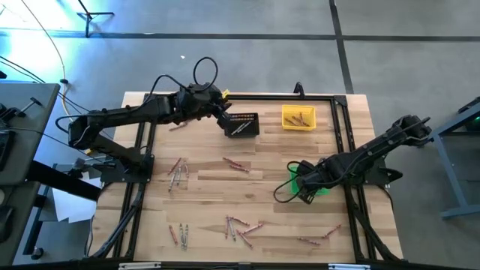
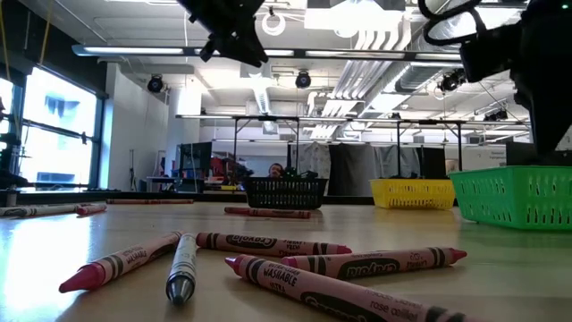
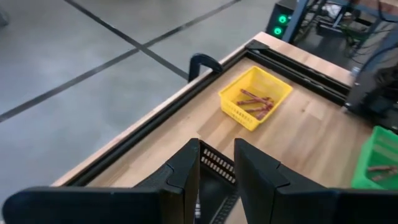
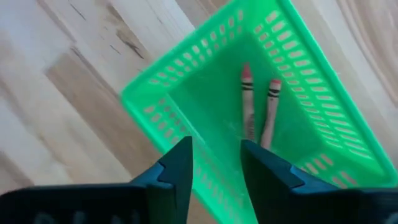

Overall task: Sort crayons
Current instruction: Put the red crayon into the yellow basket

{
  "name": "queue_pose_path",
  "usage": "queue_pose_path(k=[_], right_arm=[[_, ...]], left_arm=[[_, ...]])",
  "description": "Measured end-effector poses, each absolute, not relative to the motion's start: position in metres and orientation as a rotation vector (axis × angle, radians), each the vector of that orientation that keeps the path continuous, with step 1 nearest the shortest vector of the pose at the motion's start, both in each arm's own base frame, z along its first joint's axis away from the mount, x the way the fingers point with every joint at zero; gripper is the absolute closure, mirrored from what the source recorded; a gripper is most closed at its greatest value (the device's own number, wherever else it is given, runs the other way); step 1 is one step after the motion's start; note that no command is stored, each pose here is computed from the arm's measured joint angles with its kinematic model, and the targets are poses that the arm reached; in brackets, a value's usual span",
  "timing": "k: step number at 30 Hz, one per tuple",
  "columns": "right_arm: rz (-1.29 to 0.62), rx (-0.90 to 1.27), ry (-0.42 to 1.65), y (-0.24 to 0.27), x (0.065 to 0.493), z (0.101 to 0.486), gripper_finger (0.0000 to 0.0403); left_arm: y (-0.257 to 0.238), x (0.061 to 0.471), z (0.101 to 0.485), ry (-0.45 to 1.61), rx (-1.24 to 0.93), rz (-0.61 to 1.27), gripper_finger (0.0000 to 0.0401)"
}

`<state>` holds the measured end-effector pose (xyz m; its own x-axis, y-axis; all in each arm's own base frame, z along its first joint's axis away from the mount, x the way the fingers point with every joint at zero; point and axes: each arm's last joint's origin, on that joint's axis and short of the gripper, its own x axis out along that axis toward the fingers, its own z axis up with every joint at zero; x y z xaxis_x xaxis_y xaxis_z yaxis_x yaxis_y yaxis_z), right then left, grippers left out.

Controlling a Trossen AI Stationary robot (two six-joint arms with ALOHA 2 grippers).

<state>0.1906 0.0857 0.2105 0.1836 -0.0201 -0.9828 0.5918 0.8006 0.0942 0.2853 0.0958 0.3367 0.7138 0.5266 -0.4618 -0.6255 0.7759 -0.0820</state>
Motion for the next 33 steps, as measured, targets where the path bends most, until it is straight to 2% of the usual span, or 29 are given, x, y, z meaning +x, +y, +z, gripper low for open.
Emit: queue_pose_path(k=[4,10,17,25,33], right_arm=[[-0.391,0.538,1.318,0.096,0.192,0.219,0.0283],[-0.254,0.688,1.280,0.140,0.183,0.220,0.0293],[-0.186,0.770,1.357,0.198,0.161,0.201,0.0302],[-0.087,0.484,1.627,0.222,0.136,0.168,0.0302],[0.187,0.108,1.646,0.229,0.127,0.152,0.0302]], left_arm=[[0.091,0.286,0.335,0.446,-0.273,0.609,0.0316],[0.075,0.288,0.330,0.497,-0.327,0.576,0.0316],[0.041,0.295,0.331,0.484,-0.392,0.491,0.0316],[-0.005,0.297,0.331,0.475,-0.456,0.414,0.0316],[-0.046,0.294,0.334,0.419,-0.499,0.388,0.0316]])
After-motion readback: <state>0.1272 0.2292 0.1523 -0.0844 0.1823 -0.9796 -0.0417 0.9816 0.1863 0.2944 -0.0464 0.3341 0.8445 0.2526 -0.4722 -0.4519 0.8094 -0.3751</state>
